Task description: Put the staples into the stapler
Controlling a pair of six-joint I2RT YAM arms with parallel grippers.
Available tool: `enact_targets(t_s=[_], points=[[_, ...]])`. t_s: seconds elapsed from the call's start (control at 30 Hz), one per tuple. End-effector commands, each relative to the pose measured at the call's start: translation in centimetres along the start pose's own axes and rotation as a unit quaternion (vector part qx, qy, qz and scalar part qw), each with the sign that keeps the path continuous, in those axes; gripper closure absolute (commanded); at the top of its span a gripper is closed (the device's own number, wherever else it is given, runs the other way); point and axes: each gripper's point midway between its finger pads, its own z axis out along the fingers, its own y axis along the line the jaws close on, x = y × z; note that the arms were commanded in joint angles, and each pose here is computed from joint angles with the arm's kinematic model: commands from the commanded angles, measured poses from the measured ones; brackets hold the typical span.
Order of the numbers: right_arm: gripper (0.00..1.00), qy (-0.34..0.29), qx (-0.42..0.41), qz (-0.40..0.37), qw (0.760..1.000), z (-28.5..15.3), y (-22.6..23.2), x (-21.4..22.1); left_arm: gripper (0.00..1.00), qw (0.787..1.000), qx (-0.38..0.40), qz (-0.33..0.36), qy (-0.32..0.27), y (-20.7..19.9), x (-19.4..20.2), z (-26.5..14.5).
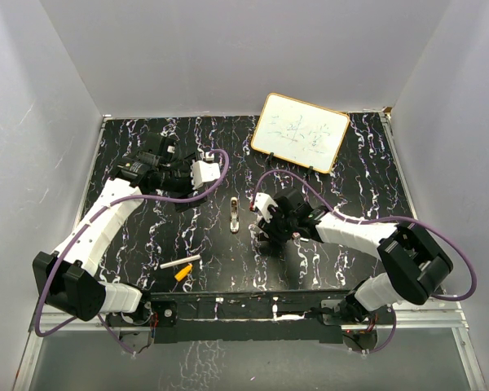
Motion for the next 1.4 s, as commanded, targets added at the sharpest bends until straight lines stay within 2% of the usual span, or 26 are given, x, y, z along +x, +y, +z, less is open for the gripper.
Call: enact_targets(t_s=[0.0,0.27,0.53,0.77,0.9,1.13,1.37], points=[[0.62,-0.038,0.007,-0.007,0.999,-0.8,-0.6,-2.8,0.23,1.000,0.000,0.004,-0.008,-0.5,-0.3,-0.8],[0.63,-0.067,0.005,-0.017,0.998,-2.1,-0.5,-4.3,0.23,1.000,0.001,0.004,-0.004,-0.8,0.1,-0.6],[0.63,-0.068,0.024,-0.050,0.996,-4.0,-1.6,-4.2,0.23,1.000,-0.003,-0.010,-0.009,-0.7,0.3,0.1],[0.60,-0.028,0.008,-0.077,0.997,-8.2,-3.7,0.6,0.22,0.998,-0.018,-0.049,-0.025,0.0,0.3,1.5],[0.57,0.003,0.010,-0.060,0.998,-9.8,-4.9,4.1,0.17,0.996,-0.034,-0.080,-0.031,0.9,0.1,2.0],[0.49,0.040,-0.006,-0.046,0.998,-8.3,-4.0,7.6,0.16,0.994,-0.043,-0.096,-0.034,1.3,0.1,2.4],[0.48,0.027,-0.012,-0.052,0.998,-6.8,-4.0,7.8,0.16,0.994,-0.040,-0.095,-0.031,1.0,0.4,2.6]])
